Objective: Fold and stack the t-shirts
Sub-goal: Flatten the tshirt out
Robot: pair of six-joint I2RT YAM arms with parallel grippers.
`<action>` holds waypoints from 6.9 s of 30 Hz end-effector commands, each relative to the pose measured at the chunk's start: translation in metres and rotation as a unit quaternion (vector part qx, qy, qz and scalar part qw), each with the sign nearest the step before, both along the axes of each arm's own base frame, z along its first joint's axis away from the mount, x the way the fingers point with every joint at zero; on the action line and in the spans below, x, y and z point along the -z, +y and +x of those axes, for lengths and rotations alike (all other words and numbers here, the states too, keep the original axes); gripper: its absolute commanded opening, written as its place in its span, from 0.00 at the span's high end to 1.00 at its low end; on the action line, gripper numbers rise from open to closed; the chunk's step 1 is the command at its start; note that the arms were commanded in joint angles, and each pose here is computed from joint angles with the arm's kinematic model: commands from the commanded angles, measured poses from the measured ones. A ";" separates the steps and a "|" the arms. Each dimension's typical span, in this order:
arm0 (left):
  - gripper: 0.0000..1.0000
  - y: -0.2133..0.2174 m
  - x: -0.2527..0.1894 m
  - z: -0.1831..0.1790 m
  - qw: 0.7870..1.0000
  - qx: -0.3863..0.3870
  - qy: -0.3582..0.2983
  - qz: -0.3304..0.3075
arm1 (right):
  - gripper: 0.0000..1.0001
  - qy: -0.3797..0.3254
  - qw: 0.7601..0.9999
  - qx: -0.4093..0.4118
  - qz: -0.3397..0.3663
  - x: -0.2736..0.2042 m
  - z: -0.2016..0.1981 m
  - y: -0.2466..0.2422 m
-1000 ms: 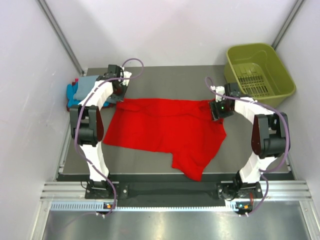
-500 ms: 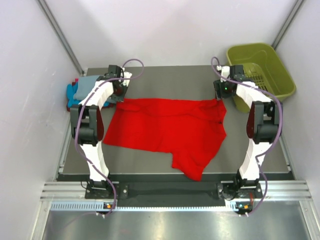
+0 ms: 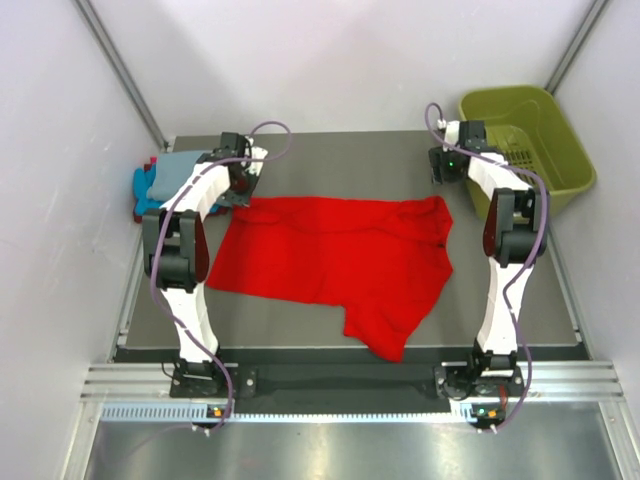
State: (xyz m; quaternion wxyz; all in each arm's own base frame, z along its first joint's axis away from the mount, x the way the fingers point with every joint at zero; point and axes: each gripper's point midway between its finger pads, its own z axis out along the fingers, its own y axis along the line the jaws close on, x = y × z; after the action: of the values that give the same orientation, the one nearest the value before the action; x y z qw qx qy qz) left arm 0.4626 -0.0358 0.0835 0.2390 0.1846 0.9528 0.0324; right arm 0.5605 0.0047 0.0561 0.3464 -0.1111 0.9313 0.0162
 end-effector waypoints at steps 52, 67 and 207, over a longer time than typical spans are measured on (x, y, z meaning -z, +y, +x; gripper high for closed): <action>1.00 -0.020 -0.033 -0.007 0.999 0.017 -0.046 -0.008 | 0.40 0.041 0.996 -0.074 0.002 -0.007 -0.164 0.012; 1.00 -0.020 -0.027 -0.012 0.999 0.014 -0.040 -0.010 | 0.45 0.023 0.993 -0.113 0.041 -0.039 -0.188 0.050; 1.00 0.066 -0.012 0.168 0.963 0.041 -0.209 0.164 | 1.00 -0.184 0.963 -0.031 -0.193 -0.100 0.087 0.007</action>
State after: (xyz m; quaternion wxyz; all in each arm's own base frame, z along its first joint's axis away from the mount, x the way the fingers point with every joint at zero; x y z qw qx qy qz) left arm 0.6064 0.0130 0.0695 0.3568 0.2719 0.8750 0.1818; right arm 0.6257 0.0247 0.1355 0.4477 -0.2249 0.8518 -0.1531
